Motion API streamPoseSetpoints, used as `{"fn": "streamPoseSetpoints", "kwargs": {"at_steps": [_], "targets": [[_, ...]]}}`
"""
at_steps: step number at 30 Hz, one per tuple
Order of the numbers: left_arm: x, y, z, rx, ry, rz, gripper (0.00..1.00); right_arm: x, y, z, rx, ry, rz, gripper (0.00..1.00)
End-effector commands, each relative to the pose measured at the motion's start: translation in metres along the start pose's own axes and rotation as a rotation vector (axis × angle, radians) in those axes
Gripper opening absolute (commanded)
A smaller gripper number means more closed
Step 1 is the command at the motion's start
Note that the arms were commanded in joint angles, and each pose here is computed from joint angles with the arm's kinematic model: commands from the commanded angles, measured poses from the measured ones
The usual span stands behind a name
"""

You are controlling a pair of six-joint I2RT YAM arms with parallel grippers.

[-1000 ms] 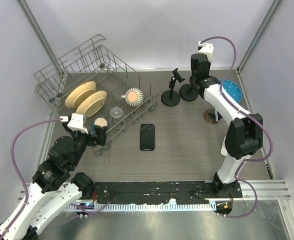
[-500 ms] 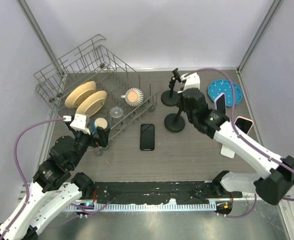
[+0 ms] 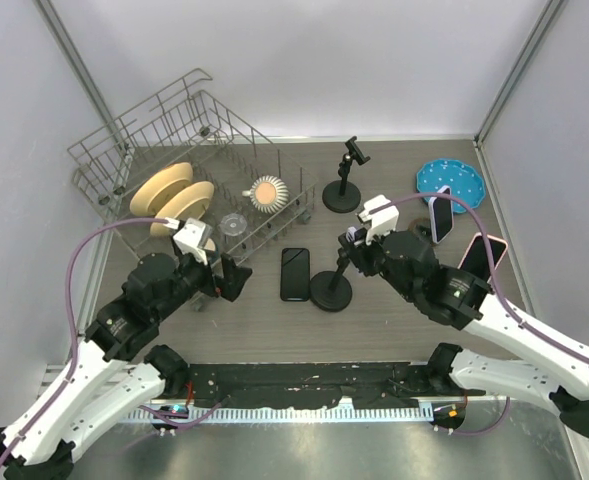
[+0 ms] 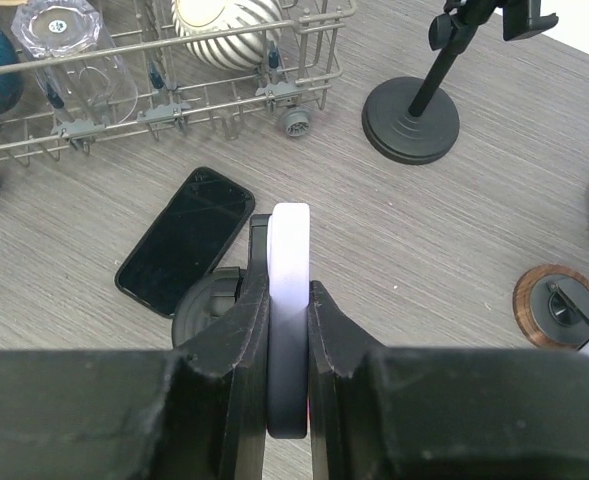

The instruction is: Remove the phone from the phone stand

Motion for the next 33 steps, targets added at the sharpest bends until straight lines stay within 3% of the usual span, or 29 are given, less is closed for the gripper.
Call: {"fn": "streamPoseSetpoints", "kwargs": {"at_steps": [1, 8, 13, 18, 22, 26, 33], "targets": [[0.024, -0.029, -0.004, -0.175, -0.08, 0.142, 1.0, 0.026, 0.002, 0.018, 0.068, -0.118, -0.013, 0.01], [0.026, -0.057, -0.025, -0.278, -0.114, 0.15, 1.0, 0.029, -0.008, 0.036, 0.078, -0.144, 0.055, 0.01], [0.013, -0.097, -0.046, -0.326, -0.139, 0.0, 1.0, 0.017, -0.01, 0.037, 0.089, -0.127, 0.089, 0.01], [0.005, -0.126, -0.071, -0.38, -0.237, -0.125, 1.0, 0.007, -0.011, 0.038, 0.1, -0.127, 0.094, 0.01], [-0.009, -0.143, -0.102, -0.395, -0.234, -0.207, 1.0, 0.005, -0.01, 0.037, 0.107, -0.126, 0.093, 0.01], [0.002, -0.16, -0.121, -0.413, -0.31, -0.228, 0.96, 0.003, -0.009, 0.033, 0.112, -0.134, 0.088, 0.01], [0.0, -0.175, -0.156, -0.383, -0.323, -0.242, 0.86, 0.002, -0.008, 0.033, 0.116, -0.129, 0.083, 0.01]]}}
Point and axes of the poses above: each gripper's point midway between its finger pads, its own z axis back along the fingers, its own y axis along the line the jaws close on, x = y × z, the point moved 5 cm from there along z, back along the fingers, and after that the axes turned 5 degrees about -z, right-handed, at the moved point
